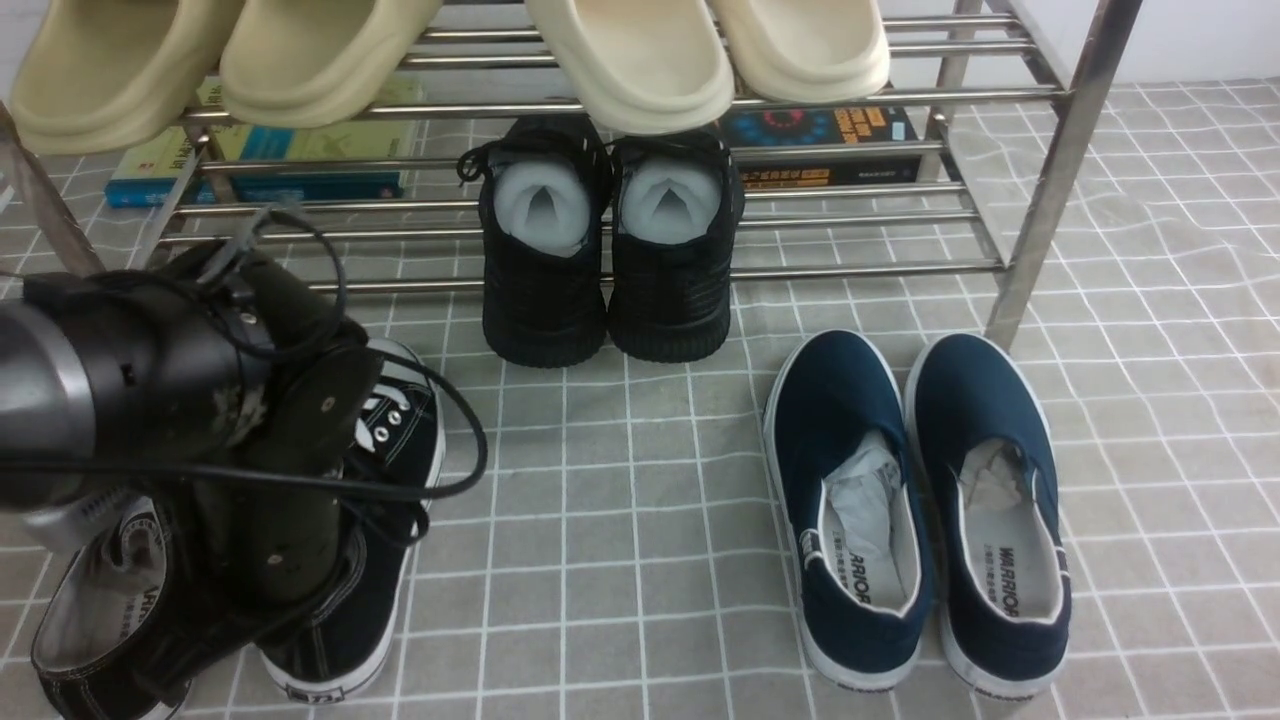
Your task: Take the shoes off the shelf with your hand from the grey coffee tablecloth.
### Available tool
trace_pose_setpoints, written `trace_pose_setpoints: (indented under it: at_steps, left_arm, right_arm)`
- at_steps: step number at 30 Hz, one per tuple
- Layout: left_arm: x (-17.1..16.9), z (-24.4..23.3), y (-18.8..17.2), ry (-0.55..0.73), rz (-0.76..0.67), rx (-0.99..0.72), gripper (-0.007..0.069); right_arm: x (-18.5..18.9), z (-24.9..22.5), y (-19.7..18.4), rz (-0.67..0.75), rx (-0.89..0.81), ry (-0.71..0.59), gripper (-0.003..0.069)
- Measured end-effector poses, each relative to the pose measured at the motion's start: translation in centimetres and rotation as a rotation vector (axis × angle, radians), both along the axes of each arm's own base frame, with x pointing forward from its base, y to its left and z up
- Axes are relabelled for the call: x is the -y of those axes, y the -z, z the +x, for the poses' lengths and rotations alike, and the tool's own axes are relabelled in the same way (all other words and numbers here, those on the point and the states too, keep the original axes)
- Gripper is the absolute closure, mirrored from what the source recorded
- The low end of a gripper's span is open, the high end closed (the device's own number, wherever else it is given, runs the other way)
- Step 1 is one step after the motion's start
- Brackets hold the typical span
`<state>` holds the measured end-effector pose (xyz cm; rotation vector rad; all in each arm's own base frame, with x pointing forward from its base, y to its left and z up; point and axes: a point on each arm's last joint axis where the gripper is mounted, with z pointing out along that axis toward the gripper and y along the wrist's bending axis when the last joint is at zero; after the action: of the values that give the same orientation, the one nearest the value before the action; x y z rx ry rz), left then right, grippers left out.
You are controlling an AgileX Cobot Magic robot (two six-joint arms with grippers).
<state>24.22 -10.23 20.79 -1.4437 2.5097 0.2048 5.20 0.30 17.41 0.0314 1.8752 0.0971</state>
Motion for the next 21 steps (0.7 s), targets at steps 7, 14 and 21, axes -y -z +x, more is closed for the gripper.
trace_pose_setpoints:
  at_steps: [7, 14, 21]
  left_arm:
    - [-0.1, 0.0, 0.0, 0.053, 0.024, -0.014, 0.0492]
    - [-0.4, 0.3, -1.3, 0.199, 0.082, -0.027, 0.0274]
    - [-1.1, 0.7, -9.1, 0.642, 0.208, 0.060, 0.0400]
  right_arm:
    - [0.0, 0.0, 0.0, 0.000, 0.000, 0.000, 0.0420]
    - [0.0, 0.0, 0.0, 0.000, 0.000, 0.000, 0.0420]
    - [0.0, 0.0, 0.0, 0.000, 0.000, 0.000, 0.0420]
